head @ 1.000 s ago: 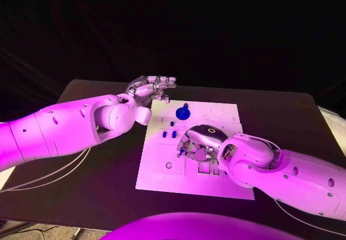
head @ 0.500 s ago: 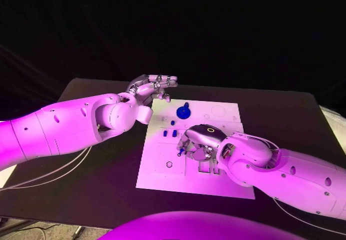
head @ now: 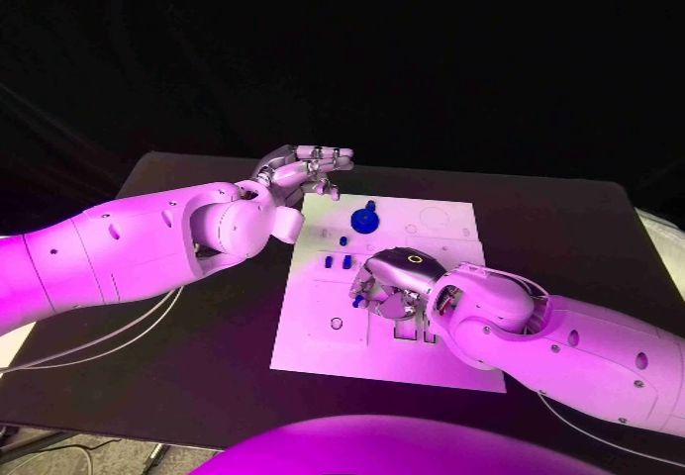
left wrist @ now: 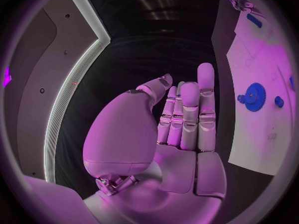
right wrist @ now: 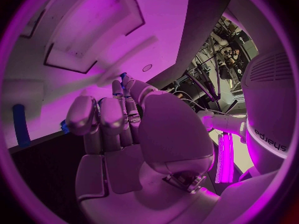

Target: Assemble the parts on the task board

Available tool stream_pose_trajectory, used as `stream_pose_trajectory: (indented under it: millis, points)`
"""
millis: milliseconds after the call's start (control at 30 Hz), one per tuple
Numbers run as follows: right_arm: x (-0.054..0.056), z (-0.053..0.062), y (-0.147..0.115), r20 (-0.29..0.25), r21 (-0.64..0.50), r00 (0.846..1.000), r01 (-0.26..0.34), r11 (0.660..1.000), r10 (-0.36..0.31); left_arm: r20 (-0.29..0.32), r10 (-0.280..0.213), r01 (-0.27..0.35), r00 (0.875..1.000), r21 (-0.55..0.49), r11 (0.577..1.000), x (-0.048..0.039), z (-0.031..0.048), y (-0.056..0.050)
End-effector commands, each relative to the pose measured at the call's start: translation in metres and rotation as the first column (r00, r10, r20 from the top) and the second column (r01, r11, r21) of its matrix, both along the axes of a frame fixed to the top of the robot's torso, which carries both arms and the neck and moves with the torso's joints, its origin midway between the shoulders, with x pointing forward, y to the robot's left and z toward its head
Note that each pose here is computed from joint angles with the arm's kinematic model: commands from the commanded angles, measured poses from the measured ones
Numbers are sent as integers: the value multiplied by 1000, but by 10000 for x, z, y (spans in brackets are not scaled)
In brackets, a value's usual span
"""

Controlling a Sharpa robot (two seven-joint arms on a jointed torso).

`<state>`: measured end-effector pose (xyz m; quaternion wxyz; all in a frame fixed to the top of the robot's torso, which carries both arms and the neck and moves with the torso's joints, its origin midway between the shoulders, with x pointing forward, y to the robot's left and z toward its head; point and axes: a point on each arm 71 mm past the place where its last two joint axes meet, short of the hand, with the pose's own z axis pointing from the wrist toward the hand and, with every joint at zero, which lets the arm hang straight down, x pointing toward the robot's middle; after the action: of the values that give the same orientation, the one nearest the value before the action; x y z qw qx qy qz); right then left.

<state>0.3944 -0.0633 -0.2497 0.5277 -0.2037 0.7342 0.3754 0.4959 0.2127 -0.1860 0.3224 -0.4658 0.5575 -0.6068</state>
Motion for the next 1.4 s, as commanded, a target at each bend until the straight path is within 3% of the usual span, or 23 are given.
stream_pose_trajectory:
  millis: [33, 433, 967, 1200, 1400]
  points:
    - [-21, -61, 4, -16, -52, 1000, -17, 999, 16, 2, -20, 20, 1000, -15, 1000, -6, 8, -23]
    - [-8, -93, 7, -40, -49, 999, -2, 999, 0, -1, -20, 20, 1000, -14, 1000, -2, 4, -20]
    - [8, 0, -42, 15, 65, 999, 40, 997, -41, -4, -21, 21, 1000, -12, 1000, 6, -4, -13]
    - [-40, 133, -229, 28, 100, 998, 61, 993, -64, -9, -21, 21, 1000, -10, 1000, 4, -19, -2]
    - [53, 377, -561, 45, 35, 992, 116, 993, -117, -11, -17, 17, 1000, -7, 1000, 1, -30, 18]
